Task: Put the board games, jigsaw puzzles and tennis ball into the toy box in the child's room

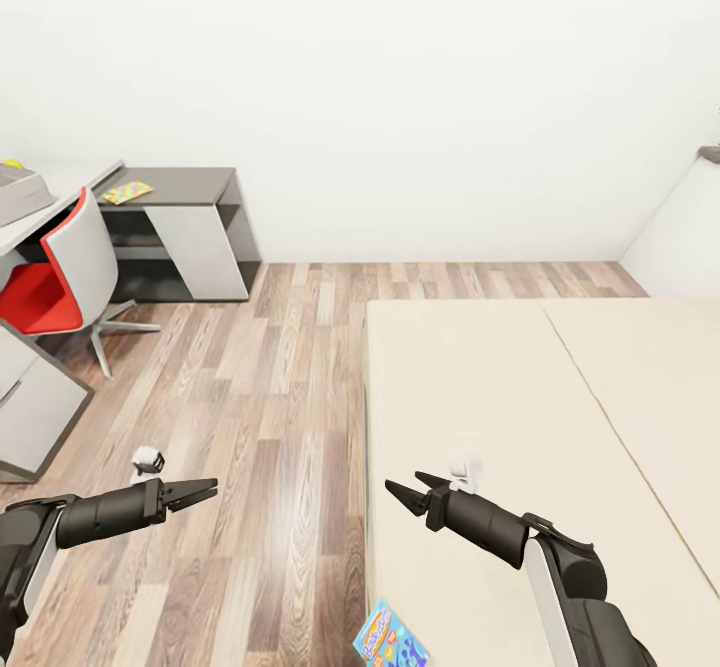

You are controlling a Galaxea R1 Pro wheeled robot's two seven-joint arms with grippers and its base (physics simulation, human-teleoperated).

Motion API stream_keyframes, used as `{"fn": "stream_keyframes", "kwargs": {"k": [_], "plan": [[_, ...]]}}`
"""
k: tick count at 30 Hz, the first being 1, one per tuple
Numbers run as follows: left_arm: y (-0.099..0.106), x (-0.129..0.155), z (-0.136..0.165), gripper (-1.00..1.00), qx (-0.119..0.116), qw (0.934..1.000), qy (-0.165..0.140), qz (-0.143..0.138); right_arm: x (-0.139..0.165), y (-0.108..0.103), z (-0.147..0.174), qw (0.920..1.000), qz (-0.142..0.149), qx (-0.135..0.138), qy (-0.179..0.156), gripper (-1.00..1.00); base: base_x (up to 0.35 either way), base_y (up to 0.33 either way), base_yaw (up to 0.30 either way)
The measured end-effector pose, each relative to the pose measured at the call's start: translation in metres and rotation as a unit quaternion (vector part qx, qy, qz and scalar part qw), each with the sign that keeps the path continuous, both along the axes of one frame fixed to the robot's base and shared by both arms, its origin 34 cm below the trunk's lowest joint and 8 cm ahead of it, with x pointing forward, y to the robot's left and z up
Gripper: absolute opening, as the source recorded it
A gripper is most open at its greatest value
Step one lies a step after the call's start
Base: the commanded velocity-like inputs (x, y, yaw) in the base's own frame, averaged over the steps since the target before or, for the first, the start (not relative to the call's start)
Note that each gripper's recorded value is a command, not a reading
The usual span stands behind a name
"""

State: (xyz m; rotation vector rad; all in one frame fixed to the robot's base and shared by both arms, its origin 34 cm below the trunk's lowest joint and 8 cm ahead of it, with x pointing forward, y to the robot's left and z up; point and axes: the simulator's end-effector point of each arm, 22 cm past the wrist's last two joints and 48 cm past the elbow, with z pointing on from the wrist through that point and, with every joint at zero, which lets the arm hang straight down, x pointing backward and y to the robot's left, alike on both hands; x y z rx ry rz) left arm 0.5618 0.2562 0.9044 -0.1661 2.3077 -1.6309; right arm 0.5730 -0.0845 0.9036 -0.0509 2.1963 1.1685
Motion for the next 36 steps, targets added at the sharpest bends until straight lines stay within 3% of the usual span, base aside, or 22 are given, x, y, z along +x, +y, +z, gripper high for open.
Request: {"fn": "stream_keyframes", "kwargs": {"k": [36], "plan": [[0.0,0.005,0.027,1.0,0.0,0.9996,-0.03,0.0,0.005,0.0,0.027,0.9996,0.0,0.0,-0.029,1.0,0.0,0.0,0.0]]}}
